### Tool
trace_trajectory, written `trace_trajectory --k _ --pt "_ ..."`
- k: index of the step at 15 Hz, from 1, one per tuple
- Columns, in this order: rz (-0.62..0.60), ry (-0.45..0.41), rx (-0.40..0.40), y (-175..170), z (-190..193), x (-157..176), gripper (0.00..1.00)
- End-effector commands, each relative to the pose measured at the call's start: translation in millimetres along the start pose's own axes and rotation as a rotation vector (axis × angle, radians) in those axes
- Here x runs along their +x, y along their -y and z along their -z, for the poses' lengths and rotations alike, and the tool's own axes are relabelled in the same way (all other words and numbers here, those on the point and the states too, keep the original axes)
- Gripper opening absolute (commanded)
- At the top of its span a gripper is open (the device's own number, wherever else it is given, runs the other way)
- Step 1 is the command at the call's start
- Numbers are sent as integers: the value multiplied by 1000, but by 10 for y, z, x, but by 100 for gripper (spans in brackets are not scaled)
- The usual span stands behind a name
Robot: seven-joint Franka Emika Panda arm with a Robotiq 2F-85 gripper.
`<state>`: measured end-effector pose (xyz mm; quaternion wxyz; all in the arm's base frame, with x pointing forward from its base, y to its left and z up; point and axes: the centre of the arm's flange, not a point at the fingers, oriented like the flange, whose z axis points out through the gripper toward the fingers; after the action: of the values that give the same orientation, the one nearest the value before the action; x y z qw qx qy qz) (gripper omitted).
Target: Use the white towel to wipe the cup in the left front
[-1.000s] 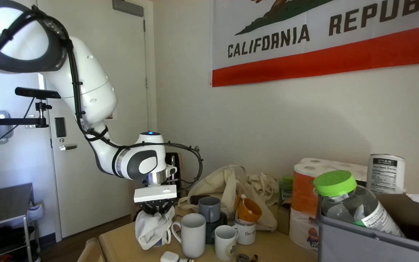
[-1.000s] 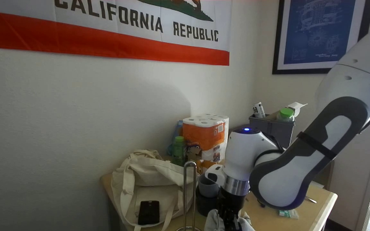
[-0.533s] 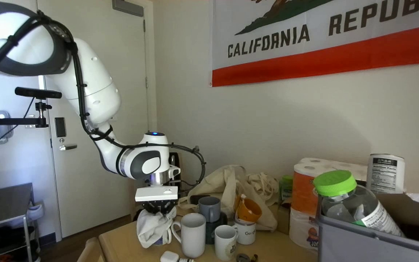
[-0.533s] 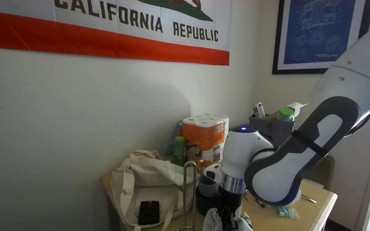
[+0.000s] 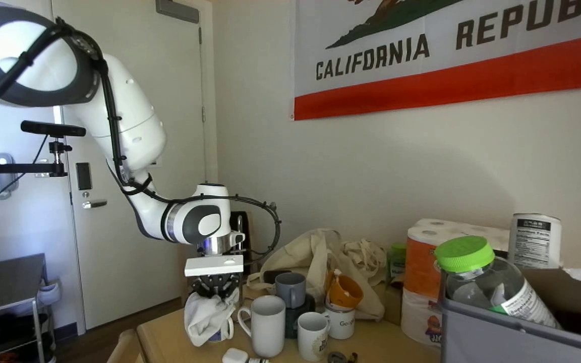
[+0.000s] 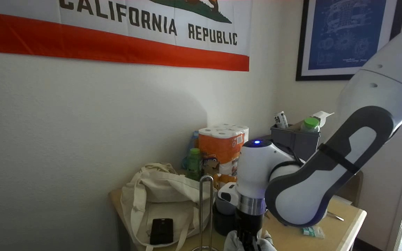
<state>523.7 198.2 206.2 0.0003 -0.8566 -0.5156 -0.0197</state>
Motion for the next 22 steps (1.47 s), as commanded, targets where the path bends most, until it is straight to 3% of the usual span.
trace_trajectory --k 1,15,22 --pt "10 39 74 126 -576 -77 2" --pt "6 14 60 211 -750 -175 2" --pt "16 16 92 170 -550 -127 2"
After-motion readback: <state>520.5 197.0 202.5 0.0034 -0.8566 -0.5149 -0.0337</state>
